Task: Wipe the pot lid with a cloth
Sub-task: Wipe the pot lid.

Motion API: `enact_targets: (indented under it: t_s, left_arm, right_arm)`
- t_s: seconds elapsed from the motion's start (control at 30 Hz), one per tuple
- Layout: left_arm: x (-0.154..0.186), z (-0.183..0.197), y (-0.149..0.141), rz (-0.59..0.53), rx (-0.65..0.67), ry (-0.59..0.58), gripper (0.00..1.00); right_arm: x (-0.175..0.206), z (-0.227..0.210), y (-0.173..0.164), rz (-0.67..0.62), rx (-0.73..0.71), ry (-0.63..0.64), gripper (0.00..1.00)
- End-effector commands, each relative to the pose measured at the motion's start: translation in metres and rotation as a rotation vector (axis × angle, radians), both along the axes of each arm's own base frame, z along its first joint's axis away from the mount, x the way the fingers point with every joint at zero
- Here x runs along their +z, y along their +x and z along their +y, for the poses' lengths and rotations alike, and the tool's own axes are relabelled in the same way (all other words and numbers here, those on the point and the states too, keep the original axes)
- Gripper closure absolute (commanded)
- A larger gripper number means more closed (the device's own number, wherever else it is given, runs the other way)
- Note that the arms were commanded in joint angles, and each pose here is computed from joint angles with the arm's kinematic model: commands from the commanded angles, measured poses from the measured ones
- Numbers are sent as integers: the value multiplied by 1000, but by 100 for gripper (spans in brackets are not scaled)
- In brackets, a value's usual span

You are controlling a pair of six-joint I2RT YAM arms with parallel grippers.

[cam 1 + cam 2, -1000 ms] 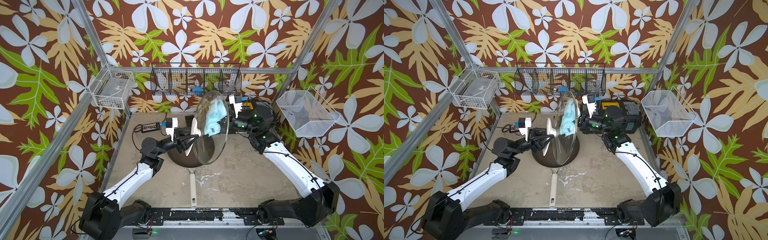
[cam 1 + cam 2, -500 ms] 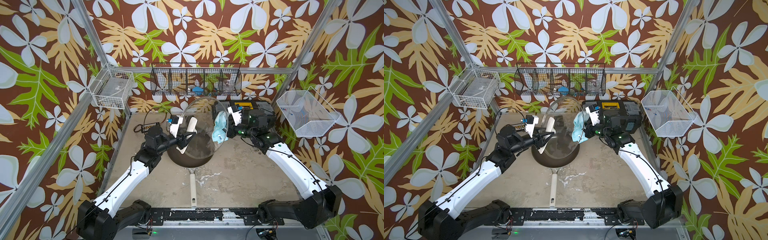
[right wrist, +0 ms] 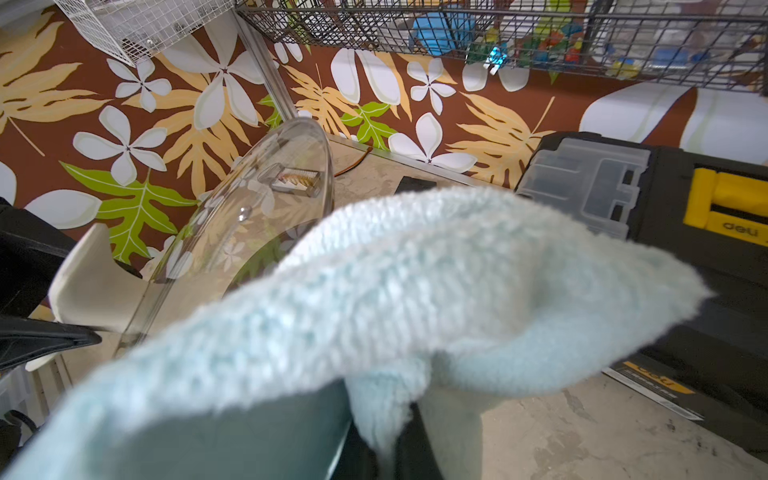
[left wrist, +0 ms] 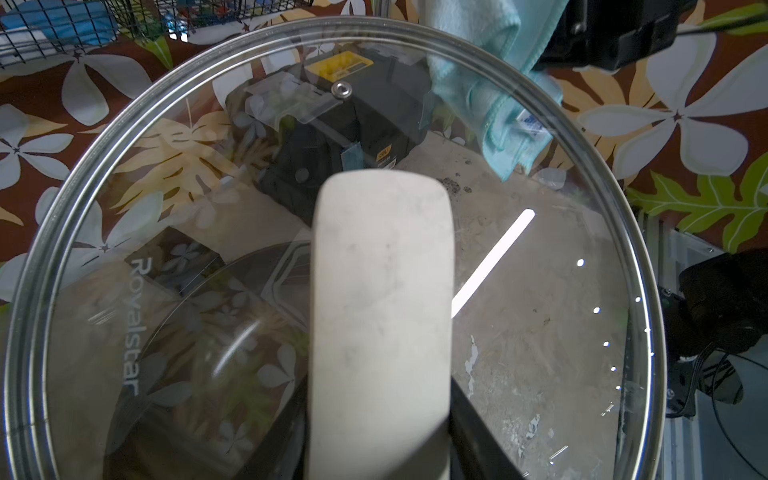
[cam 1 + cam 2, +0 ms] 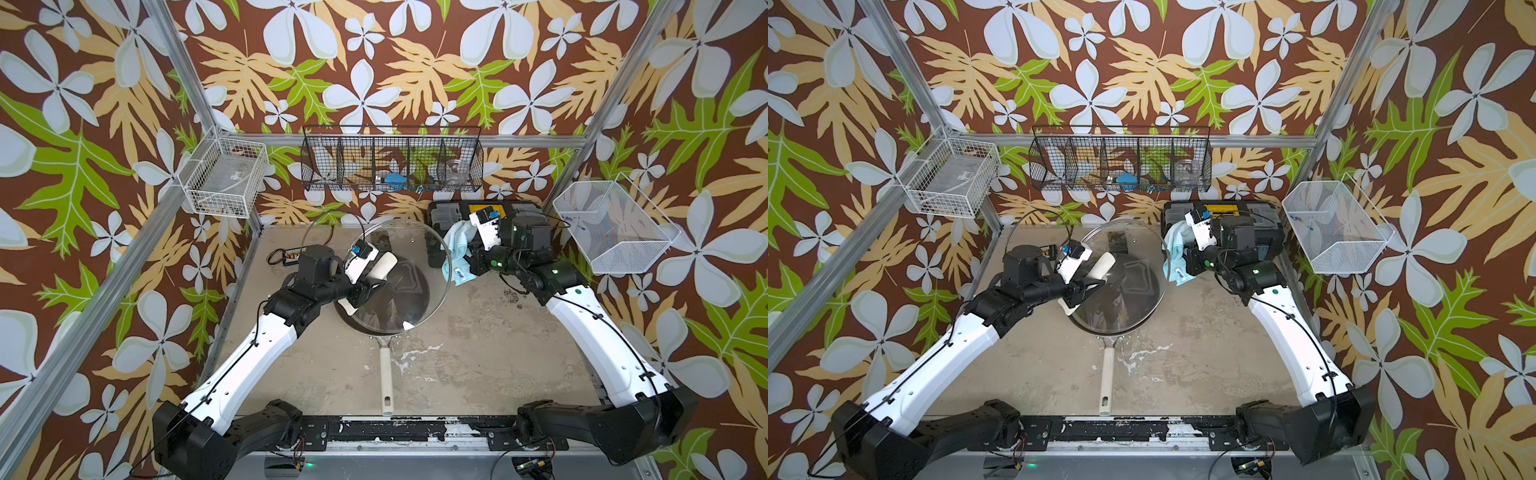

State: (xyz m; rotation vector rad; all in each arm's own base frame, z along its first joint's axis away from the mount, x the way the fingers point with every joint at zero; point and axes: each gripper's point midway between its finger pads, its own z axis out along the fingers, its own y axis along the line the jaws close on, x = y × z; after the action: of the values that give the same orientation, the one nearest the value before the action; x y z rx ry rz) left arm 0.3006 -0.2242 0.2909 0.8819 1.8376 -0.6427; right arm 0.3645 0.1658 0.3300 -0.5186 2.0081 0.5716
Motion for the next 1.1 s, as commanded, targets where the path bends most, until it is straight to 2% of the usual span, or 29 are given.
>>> enact_targets:
  t_s: [0.0, 0.17, 0.5, 0.8, 1.07]
  left_arm:
    - [30, -5, 7, -206, -57, 11, 100]
    - [24, -13, 6, -218, -130, 61, 100]
    - [13, -32, -14, -319, -310, 165, 100]
    - [-5, -42, -16, -328, -325, 271, 100]
    - [0, -51, -14, -354, -328, 284, 100]
  right_arm:
    - [7, -6, -2, -24, -14, -41, 100]
    - [14, 0, -2, -14, 34, -56, 100]
    - [21, 25, 8, 21, 137, -70, 100]
    - [-1, 69, 5, 65, 210, -146, 100]
    - [-22, 84, 6, 97, 211, -169, 100]
